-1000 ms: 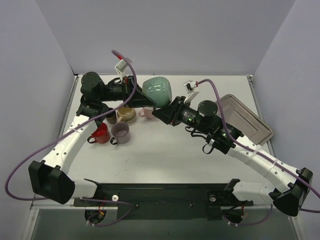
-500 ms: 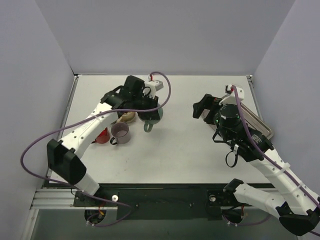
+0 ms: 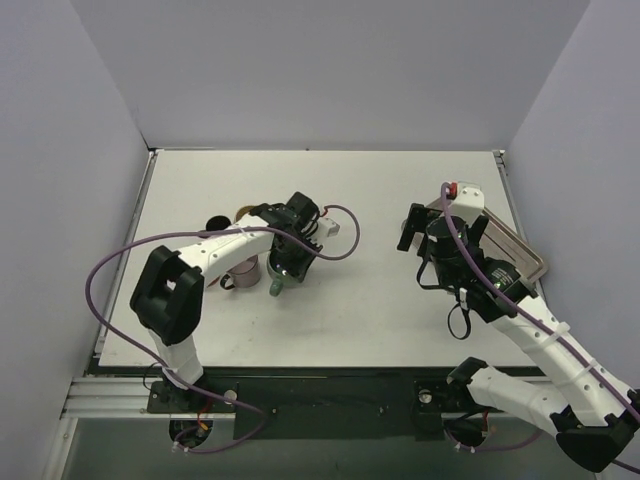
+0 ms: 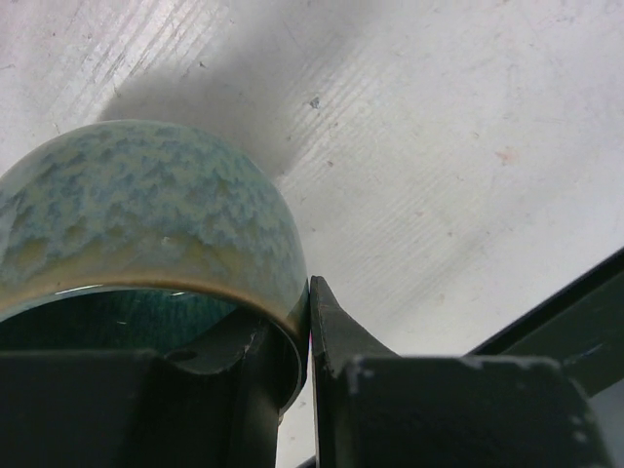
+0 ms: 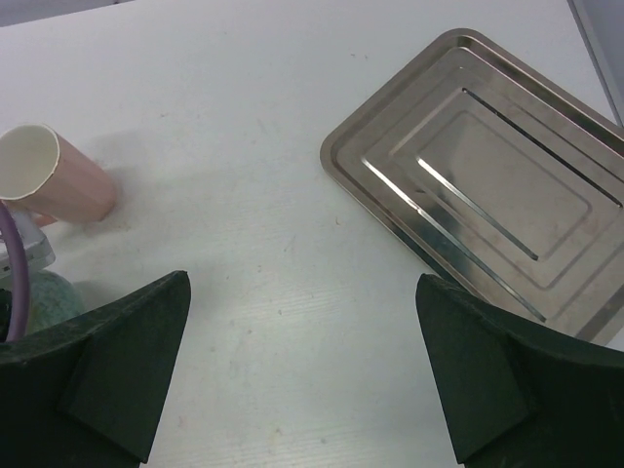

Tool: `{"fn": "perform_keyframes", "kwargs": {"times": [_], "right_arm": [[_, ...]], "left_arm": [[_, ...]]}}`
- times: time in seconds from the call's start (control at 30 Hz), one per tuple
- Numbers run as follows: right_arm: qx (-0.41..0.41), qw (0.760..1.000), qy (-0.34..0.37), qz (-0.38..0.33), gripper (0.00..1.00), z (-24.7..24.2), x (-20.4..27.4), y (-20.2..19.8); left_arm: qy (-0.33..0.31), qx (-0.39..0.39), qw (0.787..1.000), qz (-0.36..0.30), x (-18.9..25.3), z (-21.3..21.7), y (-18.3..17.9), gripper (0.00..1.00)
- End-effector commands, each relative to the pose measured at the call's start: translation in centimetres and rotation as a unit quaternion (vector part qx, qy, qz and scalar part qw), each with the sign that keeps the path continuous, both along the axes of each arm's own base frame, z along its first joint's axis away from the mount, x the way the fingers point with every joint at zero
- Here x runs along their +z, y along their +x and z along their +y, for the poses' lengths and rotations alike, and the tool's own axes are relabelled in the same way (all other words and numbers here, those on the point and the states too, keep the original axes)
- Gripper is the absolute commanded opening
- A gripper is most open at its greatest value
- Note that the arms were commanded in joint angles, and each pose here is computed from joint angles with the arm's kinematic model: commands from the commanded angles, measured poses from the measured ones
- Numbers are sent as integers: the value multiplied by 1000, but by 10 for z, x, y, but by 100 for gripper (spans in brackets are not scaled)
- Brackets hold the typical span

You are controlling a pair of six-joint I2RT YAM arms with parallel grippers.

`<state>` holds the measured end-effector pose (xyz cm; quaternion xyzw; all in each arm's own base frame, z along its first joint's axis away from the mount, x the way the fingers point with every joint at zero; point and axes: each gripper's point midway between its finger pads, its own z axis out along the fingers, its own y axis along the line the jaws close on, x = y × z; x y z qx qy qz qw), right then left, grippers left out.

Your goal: Turn the mug right side up

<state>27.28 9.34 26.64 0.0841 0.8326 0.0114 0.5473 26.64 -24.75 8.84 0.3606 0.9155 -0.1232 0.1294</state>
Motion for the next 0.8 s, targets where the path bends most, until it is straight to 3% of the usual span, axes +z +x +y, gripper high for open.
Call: {"fn": "perform_keyframes", "kwargs": {"times": [0.0,0.13,0.2,0.3,0.4,0.43,0.47,0.5,0.67,0.77], "right_arm": [[-24,999,-24,-1,94,-16,-3,-2],[-34,999,-23,-11,94,-25,2,-7],[-35,999,-22,-12,94,-27,2,-8],[-38,999,-26,-10,95,-31,2,-9],[-41,999,-31,-5,95,-36,-1,-12],[-41,999,-35,-4,95,-37,-2,-12],[-42,998,-39,0,96,-40,-6,-13],[-42,998,-46,2,96,-42,-7,-12],[-48,994,-95,19,97,-54,-42,-8],[-73,990,-119,13,96,-66,-67,-7]], "left_arm": [[-23,-15,998,-55,-8,-16,29,0],[-22,-23,999,-33,-22,-19,24,0],[-26,-28,999,-23,-24,-20,21,5],[-25,-32,999,-23,-18,-18,19,28],[-38,-47,997,-48,9,-19,20,59],[-43,-56,995,-71,25,-16,22,60],[-47,-63,993,-85,35,-16,22,70],[-48,-74,990,-112,52,-11,24,74],[-74,-78,969,-222,106,9,26,75],[-105,-47,933,-340,141,37,29,76]]}}
